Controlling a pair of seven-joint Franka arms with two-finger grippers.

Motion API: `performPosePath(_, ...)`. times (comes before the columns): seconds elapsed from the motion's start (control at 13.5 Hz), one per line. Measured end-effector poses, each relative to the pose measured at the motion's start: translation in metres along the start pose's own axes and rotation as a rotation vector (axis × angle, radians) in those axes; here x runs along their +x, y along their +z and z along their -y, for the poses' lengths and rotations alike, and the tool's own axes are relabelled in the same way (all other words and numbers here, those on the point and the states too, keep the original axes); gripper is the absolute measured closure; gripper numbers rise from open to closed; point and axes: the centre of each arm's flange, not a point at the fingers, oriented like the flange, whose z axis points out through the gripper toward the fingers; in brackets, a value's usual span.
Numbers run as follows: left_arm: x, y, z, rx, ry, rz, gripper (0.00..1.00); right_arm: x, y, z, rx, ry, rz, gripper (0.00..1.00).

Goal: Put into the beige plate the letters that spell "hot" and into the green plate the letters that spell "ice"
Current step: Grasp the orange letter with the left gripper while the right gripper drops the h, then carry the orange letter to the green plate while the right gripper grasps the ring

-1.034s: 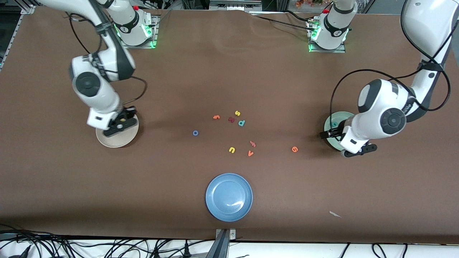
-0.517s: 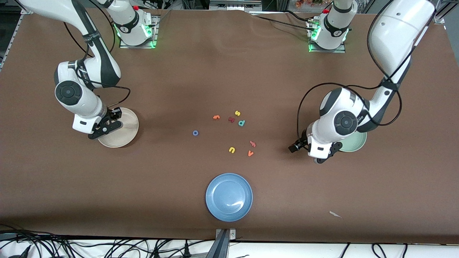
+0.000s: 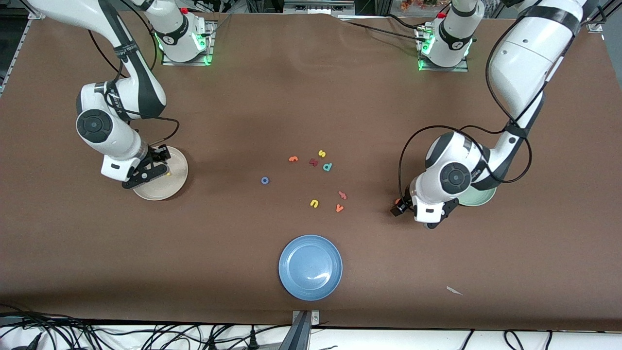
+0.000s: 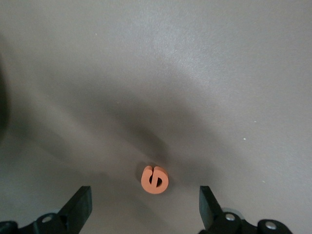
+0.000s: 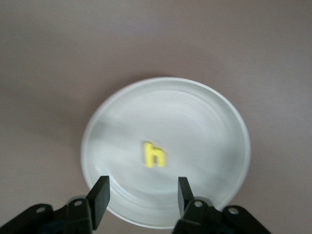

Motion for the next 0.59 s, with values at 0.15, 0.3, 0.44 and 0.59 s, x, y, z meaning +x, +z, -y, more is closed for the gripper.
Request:
performPosePath(0.15, -0.007, 0.007, -0.006, -0.013, 0.001, -0.012, 0.07, 0.011, -0.004, 0.026, 0.030, 0.044, -0.016, 0.35)
performPosePath(0.3, -0.006, 0.009, -0.008, -0.025, 0.003, -0.022, 0.07, 0.026, -0.007, 0.051, 0.038, 0.084, -0.030, 0.35)
performPosePath(0.44, -0.005, 0.010, -0.008, -0.018, 0.009, -0.043, 0.11, 0.044, -0.009, 0.079, 0.044, 0.138, -0.041, 0.35)
performPosePath(0.59, -0.004, 0.012, -0.007, -0.011, 0.019, -0.057, 0.23, 0.063, -0.010, 0.114, 0.050, 0.213, -0.050, 0.35)
